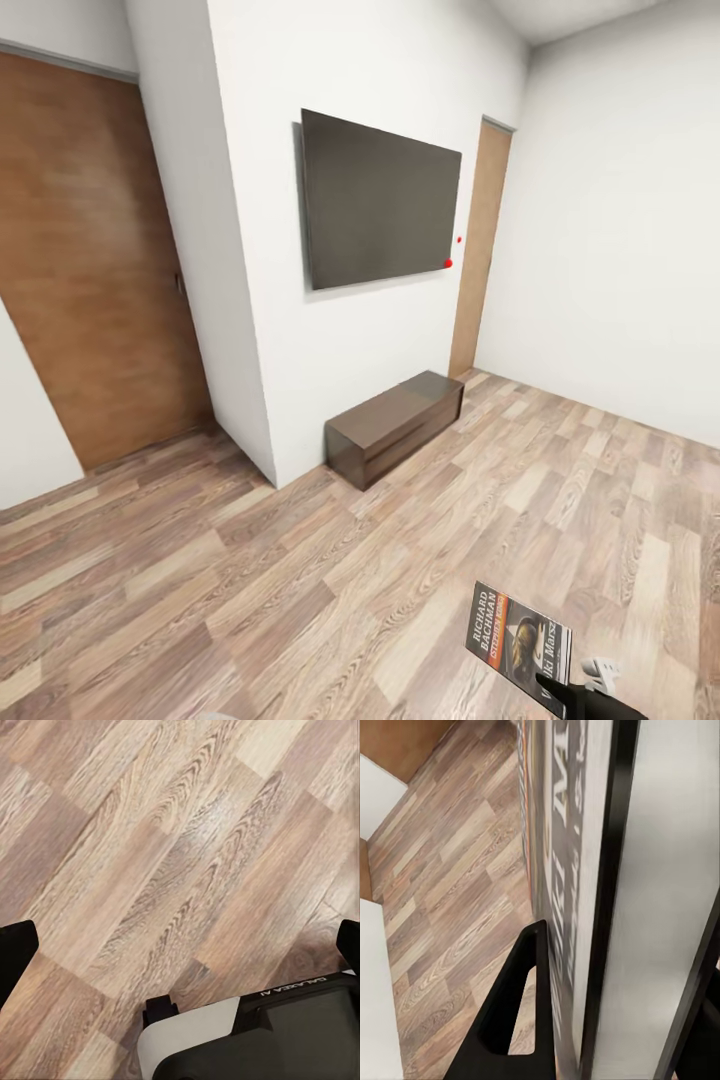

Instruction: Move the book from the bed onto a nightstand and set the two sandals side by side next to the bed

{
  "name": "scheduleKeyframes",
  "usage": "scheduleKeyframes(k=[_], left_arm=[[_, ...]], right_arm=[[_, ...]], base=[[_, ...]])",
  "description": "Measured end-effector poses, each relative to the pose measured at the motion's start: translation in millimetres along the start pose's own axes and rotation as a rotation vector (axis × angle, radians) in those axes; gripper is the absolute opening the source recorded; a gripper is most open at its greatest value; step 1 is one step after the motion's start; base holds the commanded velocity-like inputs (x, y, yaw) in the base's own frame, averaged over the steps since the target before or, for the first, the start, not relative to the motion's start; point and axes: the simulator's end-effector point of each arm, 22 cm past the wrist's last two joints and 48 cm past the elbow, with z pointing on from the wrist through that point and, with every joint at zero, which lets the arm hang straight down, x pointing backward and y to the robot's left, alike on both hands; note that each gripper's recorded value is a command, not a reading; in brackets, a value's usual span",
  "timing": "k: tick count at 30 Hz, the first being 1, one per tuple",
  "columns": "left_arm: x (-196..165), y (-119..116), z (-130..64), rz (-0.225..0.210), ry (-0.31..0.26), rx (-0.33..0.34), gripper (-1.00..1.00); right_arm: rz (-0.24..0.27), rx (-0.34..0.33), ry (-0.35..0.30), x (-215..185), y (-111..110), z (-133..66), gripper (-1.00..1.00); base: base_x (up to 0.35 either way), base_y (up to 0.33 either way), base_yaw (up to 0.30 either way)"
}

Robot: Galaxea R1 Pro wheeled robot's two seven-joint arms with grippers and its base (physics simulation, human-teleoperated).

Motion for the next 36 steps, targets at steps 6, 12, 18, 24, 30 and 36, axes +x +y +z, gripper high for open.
scheduleKeyframes(k=[6,12,18,24,30,36], left_arm=[[0.0,0.0,0.0,0.001,0.000,0.000,1.00],[0.0,0.0,0.0,0.000,0.000,0.000,1.00],[0.0,0.0,0.0,0.000,0.000,0.000,1.00],[0.0,0.0,0.0,0.000,0.000,0.000,1.00],[0.0,0.0,0.0,0.000,0.000,0.000,1.00],[0.0,-0.2,0.0,0.000,0.000,0.000,1.00]], right_arm=[[0.000,0.002,0.000,-0.1,-0.4,0.0,-1.00],[0.001,0.003,0.001,0.4,-0.8,-0.2,-1.00],[0.003,0.004,0.002,1.2,-1.0,-0.6,-1.00],[0.003,0.004,0.002,1.4,-1.1,-0.7,-1.00],[0.003,0.004,0.002,1.4,-1.1,-0.7,-1.00],[0.003,0.004,0.002,1.4,-1.1,-0.7,-1.00]], base=[[0.000,0.000,-0.281],[0.000,0.000,-0.281],[0.000,0.000,-0.281],[0.000,0.000,-0.281],[0.000,0.000,-0.281],[0.000,0.000,-0.281]])
